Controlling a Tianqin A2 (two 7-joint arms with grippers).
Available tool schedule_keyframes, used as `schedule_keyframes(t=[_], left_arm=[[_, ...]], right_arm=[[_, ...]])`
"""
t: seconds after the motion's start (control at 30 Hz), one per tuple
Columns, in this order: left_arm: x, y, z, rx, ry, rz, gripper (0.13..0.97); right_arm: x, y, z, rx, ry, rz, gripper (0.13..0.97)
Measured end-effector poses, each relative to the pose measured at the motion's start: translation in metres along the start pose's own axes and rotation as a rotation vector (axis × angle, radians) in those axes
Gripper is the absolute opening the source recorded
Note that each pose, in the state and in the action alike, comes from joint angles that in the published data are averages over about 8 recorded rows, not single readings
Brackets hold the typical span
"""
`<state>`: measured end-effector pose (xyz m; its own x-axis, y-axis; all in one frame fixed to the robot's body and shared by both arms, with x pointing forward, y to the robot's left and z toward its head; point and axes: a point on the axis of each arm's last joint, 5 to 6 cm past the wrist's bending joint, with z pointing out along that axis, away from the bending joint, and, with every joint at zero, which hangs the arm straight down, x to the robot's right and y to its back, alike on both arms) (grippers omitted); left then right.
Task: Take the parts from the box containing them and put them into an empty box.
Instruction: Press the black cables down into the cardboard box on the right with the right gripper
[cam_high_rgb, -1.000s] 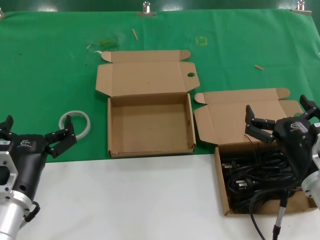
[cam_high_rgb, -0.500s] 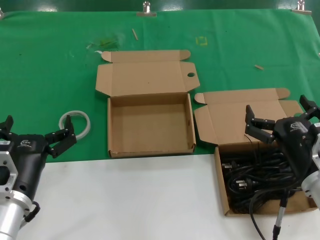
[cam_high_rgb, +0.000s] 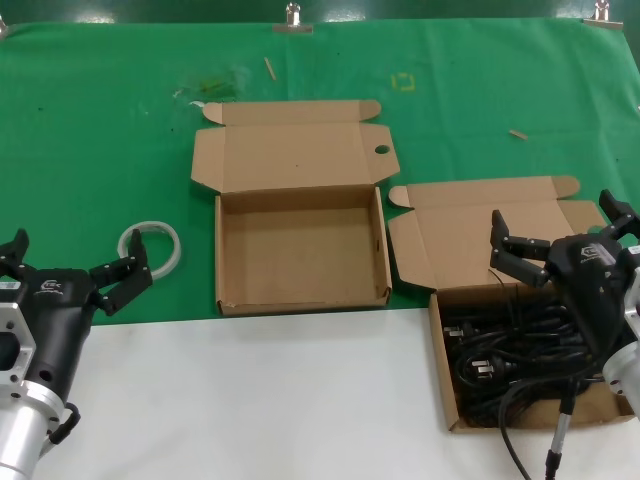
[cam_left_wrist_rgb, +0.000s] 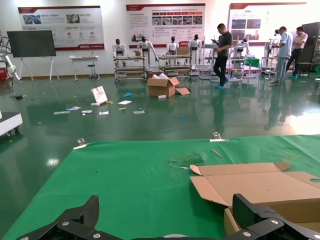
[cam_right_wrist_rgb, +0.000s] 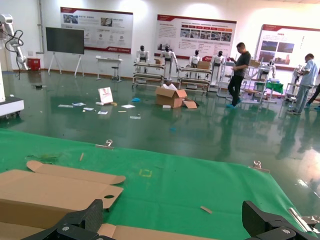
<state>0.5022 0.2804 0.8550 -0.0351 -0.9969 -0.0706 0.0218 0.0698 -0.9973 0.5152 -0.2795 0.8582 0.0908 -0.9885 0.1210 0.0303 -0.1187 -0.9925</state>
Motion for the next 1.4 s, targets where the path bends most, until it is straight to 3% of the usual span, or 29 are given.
schedule_keyframes(t=[0.17,0.47,0.77,1.03,1.3,1.4], left_arm=[[0.0,0.0,0.0,0.0,0.0,0.0,0.936],[0.0,0.0,0.0,0.0,0.0,0.0,0.84],[0.0,0.0,0.0,0.0,0.0,0.0,0.677],[0.0,0.0,0.0,0.0,0.0,0.0,0.46],[0.0,0.0,0.0,0.0,0.0,0.0,0.287],[0.0,0.0,0.0,0.0,0.0,0.0,0.287]], right_arm=[[0.0,0.0,0.0,0.0,0.0,0.0,0.966],[0.001,0.001,0.0,-0.005,0.005,-0.001,0.966],[0.006,0.004,0.0,-0.018,0.031,-0.001,0.966],[0.012,0.005,0.0,-0.031,0.004,-0.021,0.966],[0.038,0.0,0.002,-0.064,-0.089,-0.105,0.966],[0.052,-0.006,0.003,-0.079,-0.143,-0.148,0.966]])
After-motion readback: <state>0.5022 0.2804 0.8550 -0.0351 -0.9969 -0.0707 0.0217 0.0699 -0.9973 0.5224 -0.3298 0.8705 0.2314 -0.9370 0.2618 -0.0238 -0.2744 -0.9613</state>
